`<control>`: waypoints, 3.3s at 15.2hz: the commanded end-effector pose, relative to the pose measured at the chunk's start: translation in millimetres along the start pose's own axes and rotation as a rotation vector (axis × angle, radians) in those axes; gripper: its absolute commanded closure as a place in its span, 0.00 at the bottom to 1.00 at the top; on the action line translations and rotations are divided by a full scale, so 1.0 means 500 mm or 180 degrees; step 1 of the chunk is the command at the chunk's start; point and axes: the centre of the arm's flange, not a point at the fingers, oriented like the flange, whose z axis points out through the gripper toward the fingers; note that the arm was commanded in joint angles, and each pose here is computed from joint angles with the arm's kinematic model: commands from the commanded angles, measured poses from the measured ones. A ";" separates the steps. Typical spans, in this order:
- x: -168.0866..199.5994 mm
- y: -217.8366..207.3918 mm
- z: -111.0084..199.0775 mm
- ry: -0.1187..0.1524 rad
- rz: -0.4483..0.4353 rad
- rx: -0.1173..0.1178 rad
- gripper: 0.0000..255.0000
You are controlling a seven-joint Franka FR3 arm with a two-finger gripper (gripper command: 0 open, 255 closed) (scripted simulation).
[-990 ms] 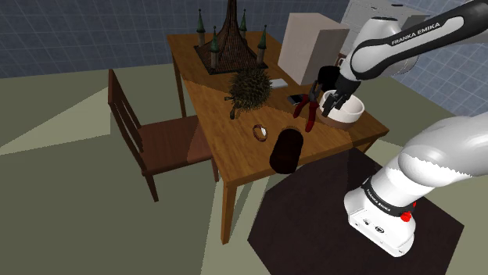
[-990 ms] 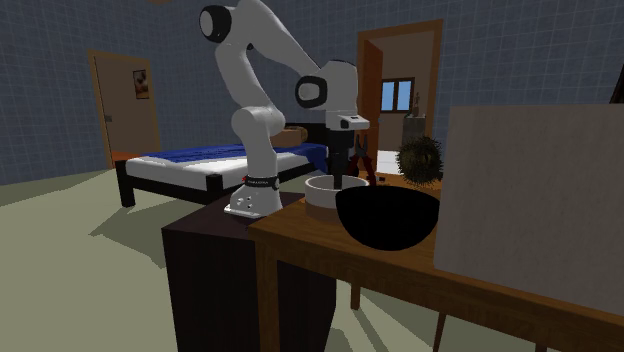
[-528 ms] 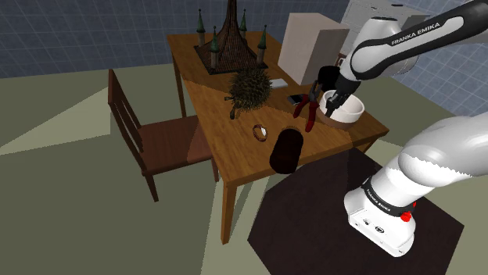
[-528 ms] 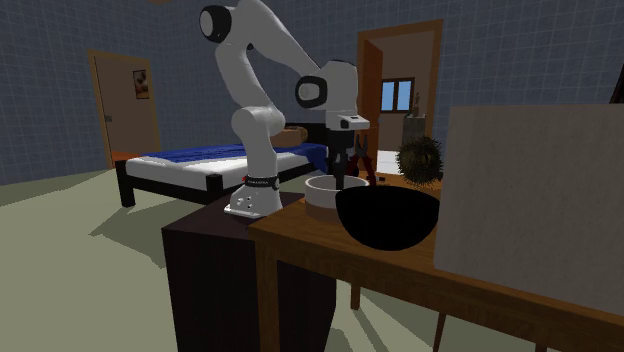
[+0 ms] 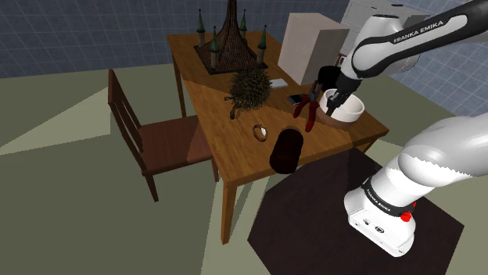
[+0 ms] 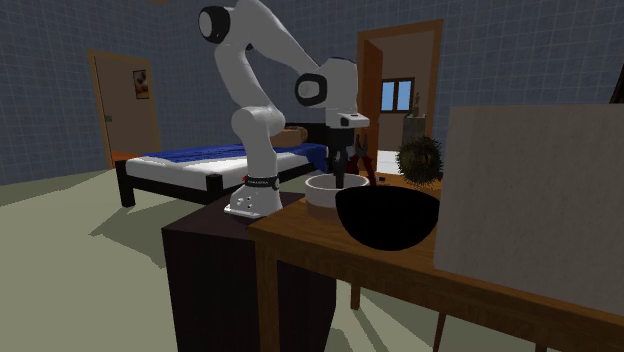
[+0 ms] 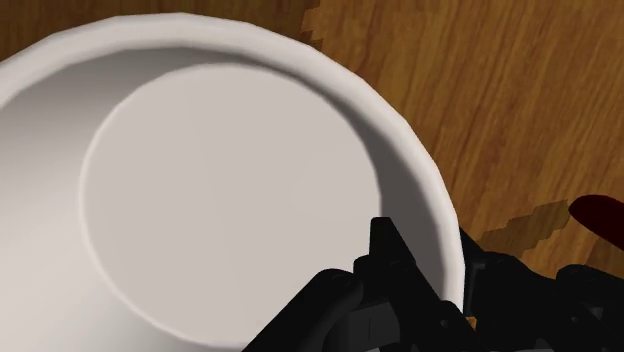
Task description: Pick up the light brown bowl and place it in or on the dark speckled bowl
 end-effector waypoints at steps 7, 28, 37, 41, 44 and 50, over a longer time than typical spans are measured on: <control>0.001 -0.004 -0.083 0.0000 0.0000 0.0000 1.00; 0.002 -0.010 -0.304 0.0000 0.0000 0.0000 1.00; 0.101 0.112 -0.348 0.0000 0.0000 0.0000 1.00; 0.167 0.194 -0.360 0.0000 0.0000 0.0000 1.00; 0.216 0.255 -0.369 0.0000 0.0000 0.0000 1.00; 0.254 0.304 -0.333 0.0000 0.0000 0.0000 1.00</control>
